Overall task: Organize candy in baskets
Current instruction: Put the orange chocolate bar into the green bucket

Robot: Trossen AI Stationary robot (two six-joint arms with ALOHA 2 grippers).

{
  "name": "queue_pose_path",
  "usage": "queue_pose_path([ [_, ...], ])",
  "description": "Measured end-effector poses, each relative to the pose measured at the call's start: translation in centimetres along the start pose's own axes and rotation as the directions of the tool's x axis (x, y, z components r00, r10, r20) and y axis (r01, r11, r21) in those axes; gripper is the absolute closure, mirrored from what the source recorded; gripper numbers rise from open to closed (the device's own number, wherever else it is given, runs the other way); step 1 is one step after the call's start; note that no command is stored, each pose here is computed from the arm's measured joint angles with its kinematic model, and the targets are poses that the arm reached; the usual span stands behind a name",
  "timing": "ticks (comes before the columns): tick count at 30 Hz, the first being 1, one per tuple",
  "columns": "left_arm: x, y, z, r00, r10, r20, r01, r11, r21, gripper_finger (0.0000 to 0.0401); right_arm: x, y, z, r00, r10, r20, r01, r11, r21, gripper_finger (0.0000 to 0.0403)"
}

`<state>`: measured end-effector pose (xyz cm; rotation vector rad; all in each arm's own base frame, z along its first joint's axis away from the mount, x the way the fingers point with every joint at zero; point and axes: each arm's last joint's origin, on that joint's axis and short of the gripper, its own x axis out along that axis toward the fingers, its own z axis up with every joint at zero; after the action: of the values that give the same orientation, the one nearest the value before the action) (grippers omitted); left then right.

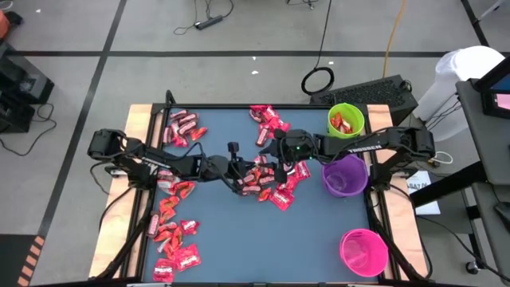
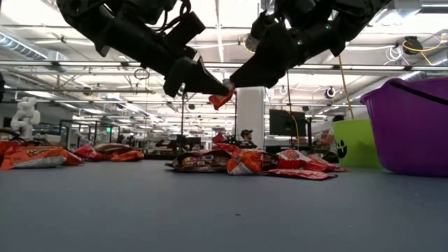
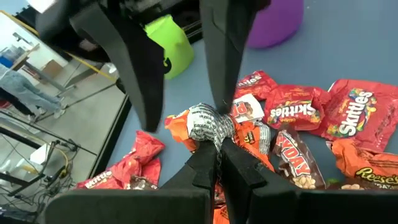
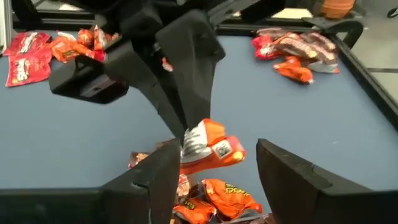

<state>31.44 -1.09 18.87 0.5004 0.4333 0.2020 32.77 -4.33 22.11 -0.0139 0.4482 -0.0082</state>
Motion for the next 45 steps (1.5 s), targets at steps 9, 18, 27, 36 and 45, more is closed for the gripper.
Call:
queue_pose_path([
  [9, 0.0, 0.0, 0.1, 1.0, -0.002, 0.007, 0.002, 1.0, -0.002, 0.0383, 0.3, 0.1, -0.3, 0.999, 0.048, -0.012, -0.048, 0.999, -0.002, 0.025],
  [18, 0.0, 0.0, 0.0, 1.0, -0.003, 0.003, 0.003, 1.0, -0.001, 0.0383, 0.3, 0.1, -0.2, 0.999, 0.045, -0.005, -0.046, 0.998, -0.045, 0.0351],
  [27, 0.0, 0.0, 0.0, 1.0, -0.002, 0.002, 0.002, 1.0, -0.003, 0.0383, 0.3, 0.1, -0.2, 0.999, 0.042, -0.006, -0.043, 0.997, -0.063, 0.0397],
  [36, 0.1, 0.3, -0.2, 1.0, 0.001, -0.009, -0.002, 0.996, -0.084, 0.0291, 0.3, 0.0, 0.0, 0.999, 0.032, -0.017, -0.033, 0.997, -0.071, 0.0398],
  [45, 0.1, -0.2, -1.4, 0.99, -0.046, -0.131, 0.038, 0.998, -0.057, 0.024, -1.1, -0.1, 1.7, 0.997, -0.011, -0.079, 0.005, 0.998, -0.068, 0.0398],
])
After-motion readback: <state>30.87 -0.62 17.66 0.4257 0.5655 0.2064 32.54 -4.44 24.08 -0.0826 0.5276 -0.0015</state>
